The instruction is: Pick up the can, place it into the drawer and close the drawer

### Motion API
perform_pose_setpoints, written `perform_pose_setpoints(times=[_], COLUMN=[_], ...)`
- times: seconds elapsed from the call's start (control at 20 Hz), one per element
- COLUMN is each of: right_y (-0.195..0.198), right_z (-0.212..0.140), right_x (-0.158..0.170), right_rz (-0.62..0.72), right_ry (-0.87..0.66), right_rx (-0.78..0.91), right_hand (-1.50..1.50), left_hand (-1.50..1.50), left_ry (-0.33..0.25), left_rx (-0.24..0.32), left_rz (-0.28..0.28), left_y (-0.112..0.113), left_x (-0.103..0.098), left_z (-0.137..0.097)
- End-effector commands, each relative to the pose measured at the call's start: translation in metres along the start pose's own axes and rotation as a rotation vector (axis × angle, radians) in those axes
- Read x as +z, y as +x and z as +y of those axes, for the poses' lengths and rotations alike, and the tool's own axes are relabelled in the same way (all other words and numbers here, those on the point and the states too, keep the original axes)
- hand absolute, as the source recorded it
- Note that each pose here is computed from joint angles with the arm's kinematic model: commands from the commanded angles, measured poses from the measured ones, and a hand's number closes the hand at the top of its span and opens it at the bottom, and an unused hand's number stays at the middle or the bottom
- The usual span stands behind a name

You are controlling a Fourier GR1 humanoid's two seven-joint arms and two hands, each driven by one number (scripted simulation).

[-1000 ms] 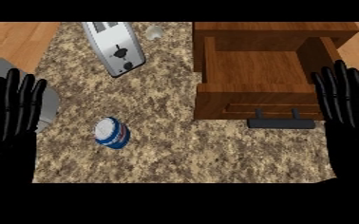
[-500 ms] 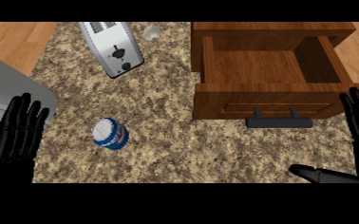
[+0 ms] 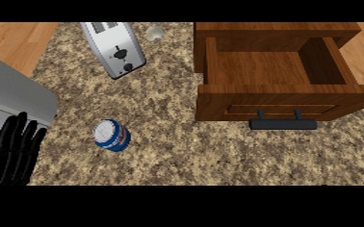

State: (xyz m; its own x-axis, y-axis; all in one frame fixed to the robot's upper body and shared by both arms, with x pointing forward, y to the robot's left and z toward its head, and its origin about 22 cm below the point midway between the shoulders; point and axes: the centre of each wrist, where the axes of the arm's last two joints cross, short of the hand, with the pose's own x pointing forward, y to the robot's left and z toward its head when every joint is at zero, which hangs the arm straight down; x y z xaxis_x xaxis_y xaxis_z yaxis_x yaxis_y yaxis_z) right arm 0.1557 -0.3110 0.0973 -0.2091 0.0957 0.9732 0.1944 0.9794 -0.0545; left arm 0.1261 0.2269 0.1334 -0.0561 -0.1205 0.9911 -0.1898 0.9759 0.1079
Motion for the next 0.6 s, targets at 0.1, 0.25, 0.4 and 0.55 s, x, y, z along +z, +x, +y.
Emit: perform_pose_setpoints(times=[0.1,0.25,0.4,0.55], right_y=[-0.006,-0.005,-0.013,-0.012], right_z=[-0.023,-0.032,-0.040,-0.047], right_x=[0.016,0.030,0.028,0.037], right_rz=[0.014,0.011,-0.006,-0.005], right_ry=[-0.018,0.009,0.000,0.009], right_rx=[0.011,-0.005,-0.020,-0.033], right_hand=[-1.50,-1.50,-1.50,-1.50], left_hand=[-1.50,-1.50,-1.50,-1.50], left_ry=[0.063,0.061,0.069,0.055], left_rx=[0.076,0.137,0.208,0.239], left_rz=[-0.005,0.006,0.029,0.027], left_y=[0.015,0.029,0.018,0.023], left_x=[0.010,0.020,0.012,-0.007], left_z=[0.021,0.015,0.014,0.017])
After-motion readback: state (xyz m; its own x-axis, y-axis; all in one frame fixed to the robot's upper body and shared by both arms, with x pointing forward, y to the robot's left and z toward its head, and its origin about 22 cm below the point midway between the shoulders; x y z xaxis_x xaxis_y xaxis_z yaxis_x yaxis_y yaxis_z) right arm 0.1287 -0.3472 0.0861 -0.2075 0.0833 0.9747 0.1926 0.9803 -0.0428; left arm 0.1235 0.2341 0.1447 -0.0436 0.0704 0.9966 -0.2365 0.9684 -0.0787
